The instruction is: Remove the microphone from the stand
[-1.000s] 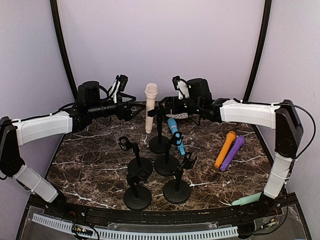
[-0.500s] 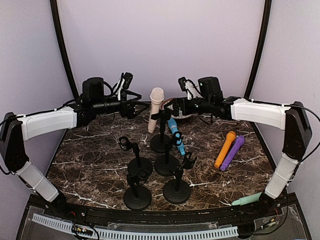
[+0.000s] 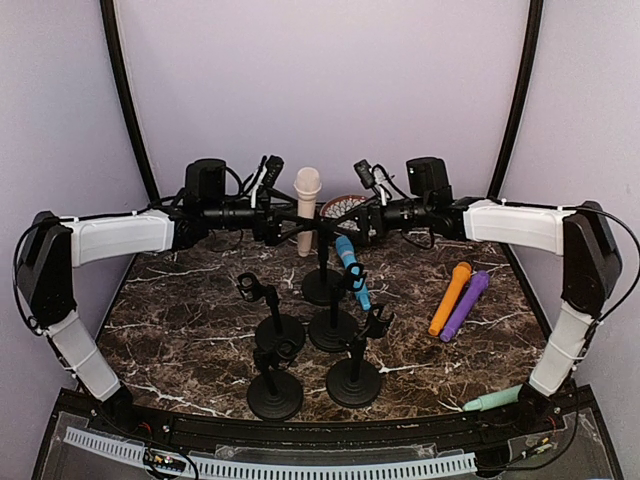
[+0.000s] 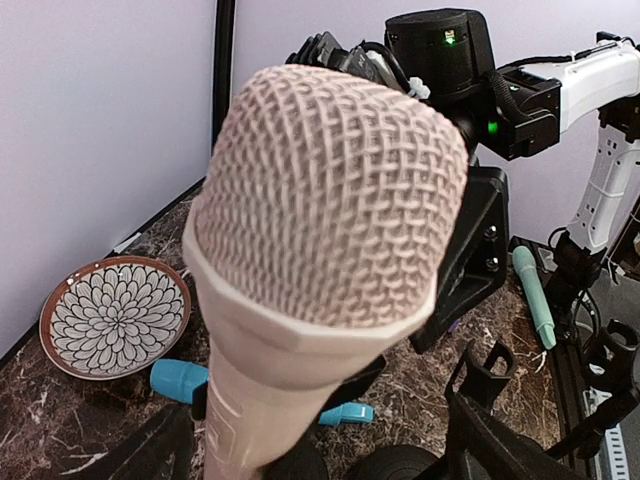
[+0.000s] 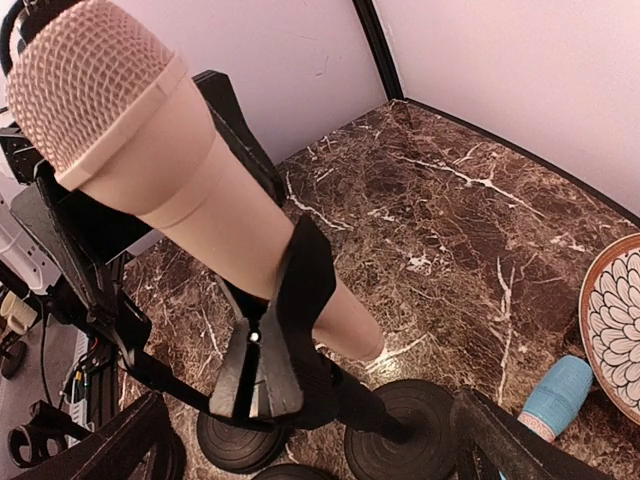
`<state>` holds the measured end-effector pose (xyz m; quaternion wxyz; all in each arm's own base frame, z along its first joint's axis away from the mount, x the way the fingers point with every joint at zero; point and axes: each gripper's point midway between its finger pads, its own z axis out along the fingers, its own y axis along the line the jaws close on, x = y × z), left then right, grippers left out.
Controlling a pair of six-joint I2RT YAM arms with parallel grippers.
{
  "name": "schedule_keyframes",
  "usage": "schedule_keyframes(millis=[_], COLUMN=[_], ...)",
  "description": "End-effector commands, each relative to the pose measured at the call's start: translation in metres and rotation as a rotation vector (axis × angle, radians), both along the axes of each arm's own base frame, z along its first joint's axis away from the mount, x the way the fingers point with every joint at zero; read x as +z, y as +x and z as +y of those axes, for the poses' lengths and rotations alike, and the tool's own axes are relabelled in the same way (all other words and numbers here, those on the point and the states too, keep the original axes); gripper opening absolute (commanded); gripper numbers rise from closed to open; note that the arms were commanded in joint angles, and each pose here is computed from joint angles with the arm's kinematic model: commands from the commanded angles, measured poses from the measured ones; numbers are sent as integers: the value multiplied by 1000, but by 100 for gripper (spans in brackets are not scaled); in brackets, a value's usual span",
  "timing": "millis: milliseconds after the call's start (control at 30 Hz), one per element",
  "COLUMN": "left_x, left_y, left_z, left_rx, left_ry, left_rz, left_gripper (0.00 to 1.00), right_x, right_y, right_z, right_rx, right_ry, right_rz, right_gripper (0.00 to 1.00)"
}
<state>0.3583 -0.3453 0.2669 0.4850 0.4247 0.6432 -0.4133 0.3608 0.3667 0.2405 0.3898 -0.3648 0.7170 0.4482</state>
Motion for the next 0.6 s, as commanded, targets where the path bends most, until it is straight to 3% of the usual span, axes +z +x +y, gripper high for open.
schedule_keyframes(millis=[0, 300, 467, 567], left_x=[21, 23, 23, 22], left_y=[18, 35, 42, 45], left_z=[-6, -17, -19, -19], left_rx=[35, 33, 45, 59], left_ry=[-10, -28, -24, -21], left_rz=[-78, -83, -87, -91], left_gripper=[90, 88, 85, 78], right_x=[14, 5, 4, 3], right_y=[13, 14, 20, 20], right_z=[7, 22, 24, 25], right_rx=[21, -2, -60, -70], right_ry=[28, -28, -69, -88], right_rz=[-100, -154, -199, -226], right_gripper=[98, 95, 88, 80])
